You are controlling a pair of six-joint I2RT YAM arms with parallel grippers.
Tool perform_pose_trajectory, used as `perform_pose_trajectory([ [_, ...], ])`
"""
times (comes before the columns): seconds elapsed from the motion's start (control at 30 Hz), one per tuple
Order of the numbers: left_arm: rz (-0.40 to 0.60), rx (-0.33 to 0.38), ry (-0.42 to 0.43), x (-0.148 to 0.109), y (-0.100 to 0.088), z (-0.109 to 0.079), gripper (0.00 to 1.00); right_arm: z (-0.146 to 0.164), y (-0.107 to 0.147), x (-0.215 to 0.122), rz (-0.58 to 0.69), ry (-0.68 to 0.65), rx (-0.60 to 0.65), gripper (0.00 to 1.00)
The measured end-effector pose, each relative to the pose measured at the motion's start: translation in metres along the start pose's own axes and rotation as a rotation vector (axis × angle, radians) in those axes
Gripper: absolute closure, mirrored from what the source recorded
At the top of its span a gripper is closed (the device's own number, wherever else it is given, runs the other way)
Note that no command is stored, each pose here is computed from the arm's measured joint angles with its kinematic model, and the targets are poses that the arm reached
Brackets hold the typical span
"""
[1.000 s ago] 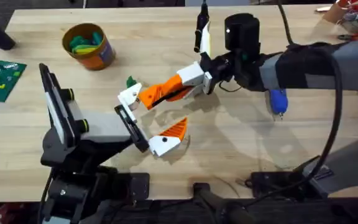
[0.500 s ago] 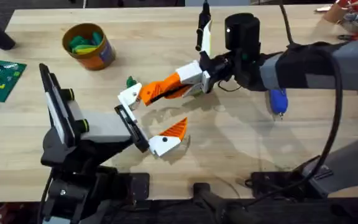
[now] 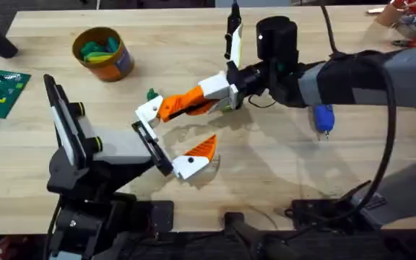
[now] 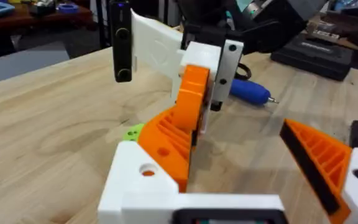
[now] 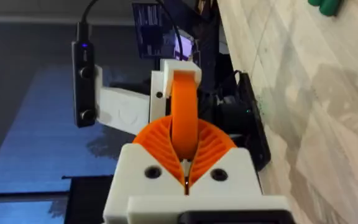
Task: Pick up the gripper from the table and insert it into the empty holder that is missing its gripper. Then pick up a screw, insert it into the mounting hole, and use the screwdriver to tighten it. Finally, clean up the table by picking up the vegetable and placing it into the bucket.
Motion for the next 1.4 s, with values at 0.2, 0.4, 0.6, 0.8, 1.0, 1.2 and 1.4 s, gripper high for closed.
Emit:
perform_pose_trajectory([
  [0.2, 0.006, -0.004, -0.032, 0.000, 0.001, 0.006, 0.015, 0.003, -0.001, 0.006, -0.008, 0.003, -0.031, 0.980],
  [0.4, 0.012, -0.003, -0.066, -0.001, 0.002, 0.012, 0.014, 0.006, -0.004, 0.011, -0.021, 0.006, -0.065, 0.979],
  [0.6, 0.009, 0.001, -0.055, -0.001, 0.001, 0.010, 0.015, 0.007, -0.002, 0.022, -0.006, 0.015, -0.065, 0.981],
  [0.8, 0.001, -0.006, 0.010, -0.001, 0.000, -0.001, 0.014, 0.004, 0.000, 0.025, 0.007, 0.021, -0.042, 0.981],
  [1.0, -0.006, -0.010, 0.060, -0.001, -0.001, -0.009, 0.015, 0.003, 0.001, 0.024, 0.015, 0.021, -0.040, 0.981],
  [1.2, -0.006, -0.012, 0.064, -0.002, -0.001, -0.010, 0.013, 0.003, 0.001, 0.024, 0.016, 0.021, -0.040, 0.981],
  [1.4, -0.006, -0.012, 0.064, -0.002, -0.001, -0.010, 0.013, 0.003, 0.001, 0.024, 0.013, 0.022, -0.041, 0.980],
])
Point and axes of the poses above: each hand's point on the last joint's axis, 136 mm out from that joint toward the fingers, its own x axis out along the fingers, its own z axis along the line the jaws close on, y = z × x, the point moved 1 cm from there along -x, back along the fingers, and after that the axes turned 15 degrees about x, right-handed, at the moved point
